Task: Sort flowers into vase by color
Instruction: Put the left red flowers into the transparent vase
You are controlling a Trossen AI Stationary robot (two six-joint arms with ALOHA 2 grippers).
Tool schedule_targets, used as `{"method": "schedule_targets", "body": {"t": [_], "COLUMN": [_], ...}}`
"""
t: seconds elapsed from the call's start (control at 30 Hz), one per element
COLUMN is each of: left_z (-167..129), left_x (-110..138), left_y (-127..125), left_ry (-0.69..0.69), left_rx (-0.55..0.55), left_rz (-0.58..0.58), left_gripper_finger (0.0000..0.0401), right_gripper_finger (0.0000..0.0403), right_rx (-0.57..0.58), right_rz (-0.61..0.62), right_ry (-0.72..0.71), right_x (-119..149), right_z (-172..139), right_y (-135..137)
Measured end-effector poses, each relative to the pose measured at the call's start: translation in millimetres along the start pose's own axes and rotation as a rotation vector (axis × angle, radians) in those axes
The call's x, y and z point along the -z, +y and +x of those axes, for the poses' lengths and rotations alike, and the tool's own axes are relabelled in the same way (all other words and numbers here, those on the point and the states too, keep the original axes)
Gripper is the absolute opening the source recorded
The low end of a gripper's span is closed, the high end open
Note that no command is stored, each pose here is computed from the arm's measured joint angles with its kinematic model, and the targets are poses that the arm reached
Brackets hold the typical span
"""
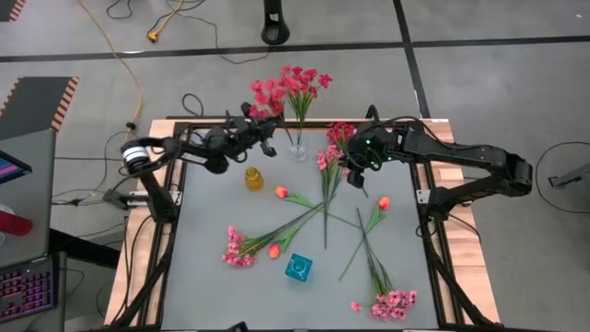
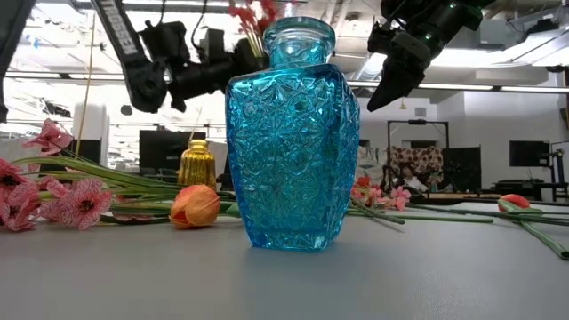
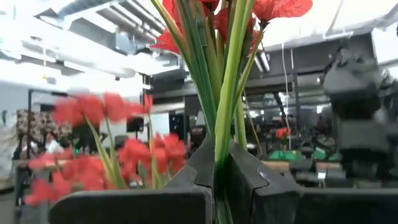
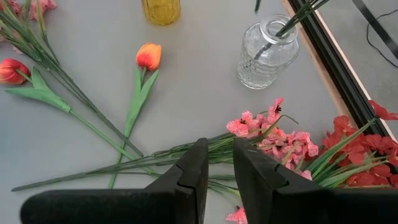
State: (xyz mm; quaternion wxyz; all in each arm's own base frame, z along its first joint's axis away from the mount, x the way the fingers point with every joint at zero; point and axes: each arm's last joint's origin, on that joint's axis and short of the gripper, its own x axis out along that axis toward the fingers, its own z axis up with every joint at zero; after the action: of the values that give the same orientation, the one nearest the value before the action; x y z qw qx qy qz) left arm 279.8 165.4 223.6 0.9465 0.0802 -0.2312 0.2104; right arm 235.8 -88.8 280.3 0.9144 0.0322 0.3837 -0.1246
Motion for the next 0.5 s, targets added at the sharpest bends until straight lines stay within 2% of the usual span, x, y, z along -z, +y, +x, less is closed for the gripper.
{"method": "schedule_targets", "body": {"t": [0.17,0.5], "left_z": [17,28], "left_x": [13,14], "left_y": [1,1], "left_ry": [-0.007,-0.036], "left_rx": [0.02,0.068], "left_rz": [0.001,0.071], "left_gripper_finger": [0.0002,0.0002], "right_gripper_finger": [0.0103,0.0103], "right_rx": [0.0,0.0], "right_rz": [0.0,0.002], "right_ry": [0.0,0.0], "right_x": [0,0], "right_z": [0,0], "right_y": [0,0]}}
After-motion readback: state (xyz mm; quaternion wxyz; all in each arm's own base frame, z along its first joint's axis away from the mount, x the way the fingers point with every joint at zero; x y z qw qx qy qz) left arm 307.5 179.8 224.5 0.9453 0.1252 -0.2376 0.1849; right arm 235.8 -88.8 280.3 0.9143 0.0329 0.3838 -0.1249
